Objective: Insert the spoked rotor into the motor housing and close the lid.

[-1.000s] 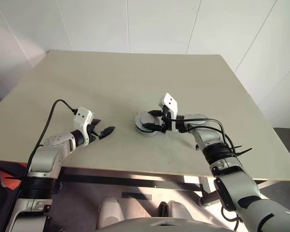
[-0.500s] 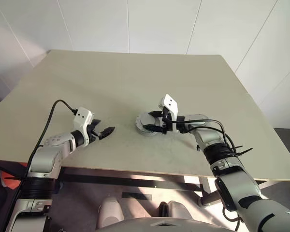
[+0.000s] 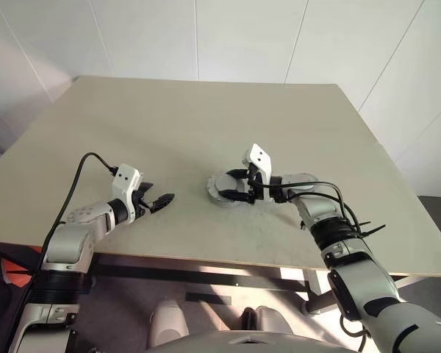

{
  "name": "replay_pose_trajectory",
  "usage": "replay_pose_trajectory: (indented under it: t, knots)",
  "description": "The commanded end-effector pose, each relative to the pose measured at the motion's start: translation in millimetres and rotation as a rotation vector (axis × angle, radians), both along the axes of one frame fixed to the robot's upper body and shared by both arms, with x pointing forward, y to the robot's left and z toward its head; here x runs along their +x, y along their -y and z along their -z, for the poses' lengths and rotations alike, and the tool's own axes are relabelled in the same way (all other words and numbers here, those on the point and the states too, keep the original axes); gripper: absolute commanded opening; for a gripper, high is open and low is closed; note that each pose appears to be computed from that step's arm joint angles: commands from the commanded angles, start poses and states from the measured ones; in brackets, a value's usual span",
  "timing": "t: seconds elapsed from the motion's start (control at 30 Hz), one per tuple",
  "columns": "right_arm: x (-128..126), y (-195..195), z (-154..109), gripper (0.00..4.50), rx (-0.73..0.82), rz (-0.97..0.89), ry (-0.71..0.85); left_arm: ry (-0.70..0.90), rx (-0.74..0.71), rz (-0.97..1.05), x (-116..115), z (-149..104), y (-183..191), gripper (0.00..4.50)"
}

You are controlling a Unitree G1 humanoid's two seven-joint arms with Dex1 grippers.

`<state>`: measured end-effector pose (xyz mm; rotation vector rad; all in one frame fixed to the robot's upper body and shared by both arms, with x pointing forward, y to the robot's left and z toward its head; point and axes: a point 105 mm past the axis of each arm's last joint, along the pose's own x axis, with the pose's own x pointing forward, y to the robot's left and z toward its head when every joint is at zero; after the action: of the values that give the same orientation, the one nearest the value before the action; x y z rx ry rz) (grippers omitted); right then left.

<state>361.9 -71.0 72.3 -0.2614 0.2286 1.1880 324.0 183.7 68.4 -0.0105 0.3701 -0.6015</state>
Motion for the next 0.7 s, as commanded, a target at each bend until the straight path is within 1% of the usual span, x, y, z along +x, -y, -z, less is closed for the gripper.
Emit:
replay_pose_trajectory:
  t: [0.03, 0.17, 0.37, 0.43, 0.53, 0.63, 0.7]
  knots:
    - [2, 18, 7, 3.17, -0.056, 0.032, -0.022, 0.045, 0.007, 0.013, 2, -12, 2, 4.50]
    - [2, 21, 3, 3.17, -0.038, 0.029, -0.031, 0.044, 0.007, 0.013, 2, -12, 2, 4.50]
    - [4, 21, -10, 3.17, 0.034, 0.032, -0.044, 0.045, 0.008, 0.014, 2, -12, 3, 4.50]
    - [5, 22, -10, 3.17, 0.025, 0.035, -0.036, 0.045, 0.008, 0.015, 2, -12, 3, 4.50]
    - [5, 26, -3, 3.17, -0.043, 0.034, -0.002, 0.046, 0.007, 0.014, 3, -12, 3, 4.50]
    - [7, 24, -3, 3.17, -0.039, 0.042, 0.004, 0.046, 0.007, 0.014, 2, -12, 3, 4.50]
    - [9, 23, 2, 3.17, -0.068, 0.048, 0.006, 0.046, 0.007, 0.014, 3, -12, 3, 4.50]
